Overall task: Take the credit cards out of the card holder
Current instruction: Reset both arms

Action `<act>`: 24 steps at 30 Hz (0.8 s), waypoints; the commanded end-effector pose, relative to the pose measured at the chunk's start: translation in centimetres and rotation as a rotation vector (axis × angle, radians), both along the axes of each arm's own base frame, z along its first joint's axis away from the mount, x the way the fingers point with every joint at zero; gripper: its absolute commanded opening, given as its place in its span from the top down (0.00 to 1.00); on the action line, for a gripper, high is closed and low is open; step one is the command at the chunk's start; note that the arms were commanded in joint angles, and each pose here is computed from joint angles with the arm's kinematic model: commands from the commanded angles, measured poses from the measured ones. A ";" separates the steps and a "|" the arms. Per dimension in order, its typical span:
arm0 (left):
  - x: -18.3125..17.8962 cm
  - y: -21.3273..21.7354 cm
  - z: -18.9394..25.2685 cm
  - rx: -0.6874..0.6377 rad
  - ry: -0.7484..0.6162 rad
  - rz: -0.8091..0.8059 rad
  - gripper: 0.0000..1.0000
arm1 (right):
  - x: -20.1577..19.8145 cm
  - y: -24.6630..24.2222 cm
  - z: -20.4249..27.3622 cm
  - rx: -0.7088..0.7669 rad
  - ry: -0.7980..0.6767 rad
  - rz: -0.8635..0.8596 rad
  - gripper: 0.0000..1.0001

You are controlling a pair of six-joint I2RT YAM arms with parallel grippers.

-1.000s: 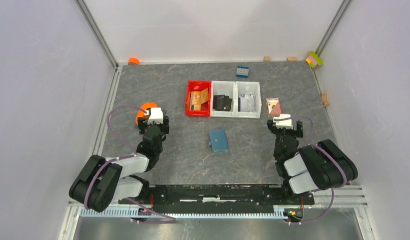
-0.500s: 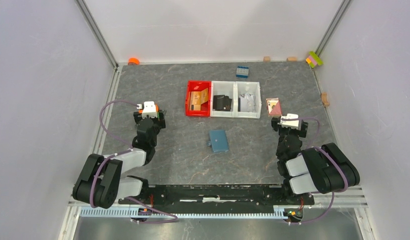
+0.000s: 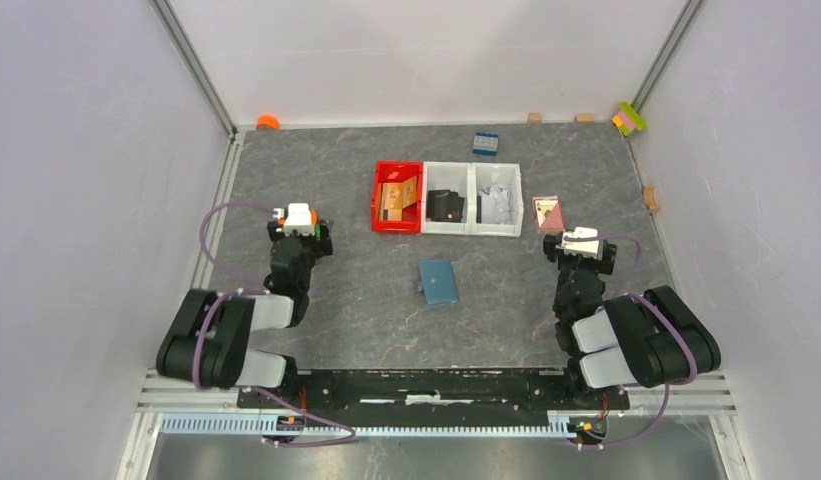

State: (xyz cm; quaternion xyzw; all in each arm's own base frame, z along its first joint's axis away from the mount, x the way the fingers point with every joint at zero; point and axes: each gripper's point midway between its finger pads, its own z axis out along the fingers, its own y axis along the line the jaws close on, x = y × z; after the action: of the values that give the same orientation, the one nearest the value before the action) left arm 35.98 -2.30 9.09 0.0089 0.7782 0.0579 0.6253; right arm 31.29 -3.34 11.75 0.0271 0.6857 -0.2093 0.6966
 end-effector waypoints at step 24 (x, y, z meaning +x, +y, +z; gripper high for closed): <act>1.7 2.5 0.1 -0.048 -0.076 0.067 0.00 | -2.8 -0.5 -2.5 -0.001 0.063 0.026 0.02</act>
State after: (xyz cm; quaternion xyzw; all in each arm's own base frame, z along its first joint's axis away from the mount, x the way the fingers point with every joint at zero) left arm 36.70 -0.14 7.36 -0.0128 0.7751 0.0617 0.6287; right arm 31.36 -3.40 11.74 0.0250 0.6860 -0.2074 0.6970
